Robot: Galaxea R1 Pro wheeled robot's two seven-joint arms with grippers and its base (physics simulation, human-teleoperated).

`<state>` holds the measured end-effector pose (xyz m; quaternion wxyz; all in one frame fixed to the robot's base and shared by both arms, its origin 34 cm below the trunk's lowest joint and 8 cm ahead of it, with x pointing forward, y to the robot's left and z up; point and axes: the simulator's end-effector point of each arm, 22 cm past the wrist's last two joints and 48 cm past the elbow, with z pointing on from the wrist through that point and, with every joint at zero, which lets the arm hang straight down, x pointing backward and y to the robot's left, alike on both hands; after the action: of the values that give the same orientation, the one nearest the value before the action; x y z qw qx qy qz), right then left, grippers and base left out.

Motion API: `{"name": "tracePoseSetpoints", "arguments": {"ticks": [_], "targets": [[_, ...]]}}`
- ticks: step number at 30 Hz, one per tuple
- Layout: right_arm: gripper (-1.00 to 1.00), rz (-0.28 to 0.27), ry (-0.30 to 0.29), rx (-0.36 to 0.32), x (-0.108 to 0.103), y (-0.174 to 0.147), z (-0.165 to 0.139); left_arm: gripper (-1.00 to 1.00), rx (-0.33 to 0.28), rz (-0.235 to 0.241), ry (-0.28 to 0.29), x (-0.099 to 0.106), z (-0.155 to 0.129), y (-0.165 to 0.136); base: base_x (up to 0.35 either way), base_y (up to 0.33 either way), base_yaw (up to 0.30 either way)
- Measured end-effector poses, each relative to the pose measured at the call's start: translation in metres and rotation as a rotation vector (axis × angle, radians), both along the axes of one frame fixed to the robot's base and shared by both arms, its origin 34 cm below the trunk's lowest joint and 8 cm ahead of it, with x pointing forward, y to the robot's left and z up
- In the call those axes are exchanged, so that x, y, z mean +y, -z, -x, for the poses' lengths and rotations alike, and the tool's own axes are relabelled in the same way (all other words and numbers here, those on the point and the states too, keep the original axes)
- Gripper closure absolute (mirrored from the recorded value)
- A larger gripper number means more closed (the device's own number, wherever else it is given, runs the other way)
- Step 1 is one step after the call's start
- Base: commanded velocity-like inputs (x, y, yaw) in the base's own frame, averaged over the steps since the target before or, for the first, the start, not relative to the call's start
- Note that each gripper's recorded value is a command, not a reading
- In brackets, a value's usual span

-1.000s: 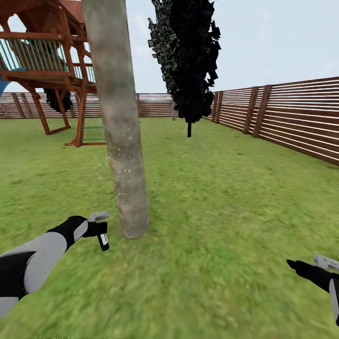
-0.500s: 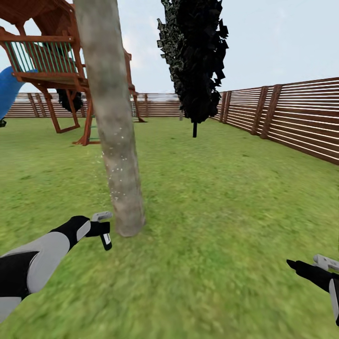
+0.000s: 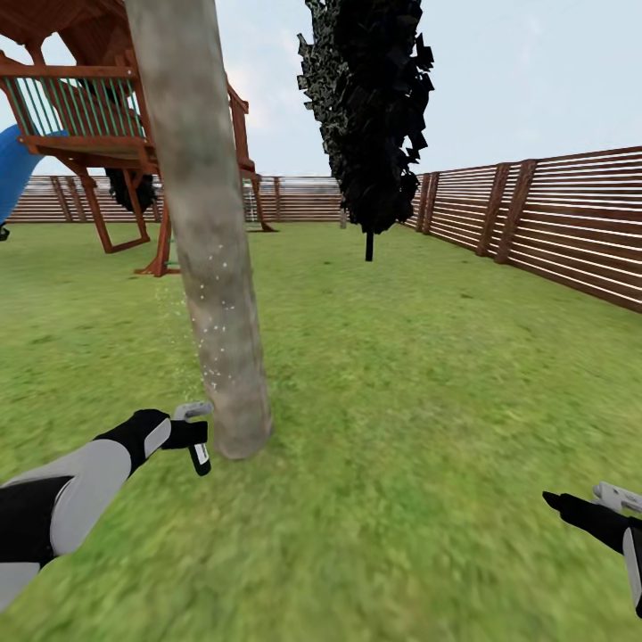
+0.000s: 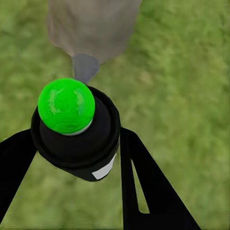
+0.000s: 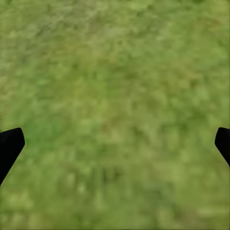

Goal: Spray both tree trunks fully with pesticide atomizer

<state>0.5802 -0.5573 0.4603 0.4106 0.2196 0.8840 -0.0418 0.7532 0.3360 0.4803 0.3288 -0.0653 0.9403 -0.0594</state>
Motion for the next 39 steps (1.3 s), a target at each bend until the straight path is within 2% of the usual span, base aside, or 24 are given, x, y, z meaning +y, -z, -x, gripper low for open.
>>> {"name": "tracePoseSetpoints", "arguments": {"ticks": [4,5,6,9,12,17,20,21,22,27,39], "targets": [[-1.0,0.0,-0.001,0.0,0.0,0.0,0.0,1.0,0.042,0.001,0.002,0.0,0.011,0.013,0.006,0.0,0.0],[-1.0,0.0,-0.001,0.0,0.001,0.0,0.0,1.0,0.061,0.003,0.001,0.0,0.015,0.015,0.0,0.0,0.0],[-1.0,-0.001,-0.001,0.001,0.001,0.001,0.0,1.0,0.11,0.008,0.001,0.0,0.024,0.021,0.0,0.0,0.0],[-1.0,-0.001,-0.001,0.001,0.001,0.001,0.0,1.0,0.146,0.017,0.0,-0.001,0.031,0.025,0.0,0.0,0.0],[-1.0,-0.001,-0.001,0.002,0.001,0.001,0.0,1.0,0.154,0.013,0.003,-0.001,0.032,0.026,0.0,0.0,0.116],[-1.0,0.0,-0.001,0.001,0.001,0.0,0.0,1.0,0.166,-0.041,0.032,0.002,0.035,0.028,0.079,-0.032,0.139],[-1.0,0.0,-0.001,0.0,0.001,0.0,0.0,1.0,0.169,-0.063,0.023,0.007,0.035,0.029,0.257,-0.154,0.008],[-1.0,0.0,-0.001,0.0,0.001,0.0,0.0,1.0,0.179,-0.122,-0.003,0.02,0.037,0.03,0.271,-0.178,0.001],[-1.0,0.0,-0.001,0.0,0.001,0.0,0.0,1.0,0.184,-0.157,-0.031,0.027,0.037,0.03,0.272,-0.181,0.0],[-1.0,0.001,-0.001,0.001,0.001,0.0,0.0,1.0,0.187,-0.167,-0.046,0.027,0.037,0.03,0.108,-0.066,0.041],[-1.0,0.0,0.0,0.001,0.0,0.0,0.0,1.0,0.189,-0.168,-0.052,0.03,0.038,0.031,0.001,-0.008,0.239]]}}
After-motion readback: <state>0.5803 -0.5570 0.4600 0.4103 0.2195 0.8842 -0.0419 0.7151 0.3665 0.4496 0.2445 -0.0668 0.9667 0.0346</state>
